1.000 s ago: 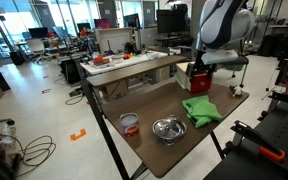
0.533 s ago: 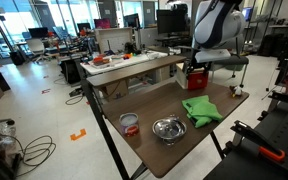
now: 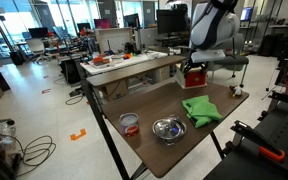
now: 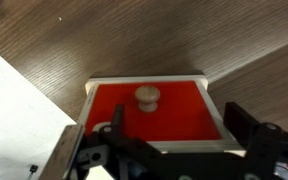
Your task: Remove the toy from the drawer and put it on the table, then close the drawer
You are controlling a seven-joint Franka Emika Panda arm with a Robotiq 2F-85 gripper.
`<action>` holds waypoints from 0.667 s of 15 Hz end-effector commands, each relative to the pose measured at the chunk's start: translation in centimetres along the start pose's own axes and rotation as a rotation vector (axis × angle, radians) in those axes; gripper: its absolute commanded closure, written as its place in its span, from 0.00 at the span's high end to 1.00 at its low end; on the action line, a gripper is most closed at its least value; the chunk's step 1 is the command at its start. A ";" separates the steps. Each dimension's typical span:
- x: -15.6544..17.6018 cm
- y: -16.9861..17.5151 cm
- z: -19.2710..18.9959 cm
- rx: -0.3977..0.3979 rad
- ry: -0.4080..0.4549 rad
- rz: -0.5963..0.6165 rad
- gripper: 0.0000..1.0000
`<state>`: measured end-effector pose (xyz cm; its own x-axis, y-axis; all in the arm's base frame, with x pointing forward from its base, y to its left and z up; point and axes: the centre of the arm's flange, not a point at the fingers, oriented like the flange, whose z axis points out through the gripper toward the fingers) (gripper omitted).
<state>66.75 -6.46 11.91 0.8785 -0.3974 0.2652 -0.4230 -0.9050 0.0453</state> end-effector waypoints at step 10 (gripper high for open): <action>-3.2 3.5 -2.0 -0.032 -0.059 0.022 1.00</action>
<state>61.95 -8.06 13.18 0.8802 -0.4265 0.2081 -0.4486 -0.8909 0.0714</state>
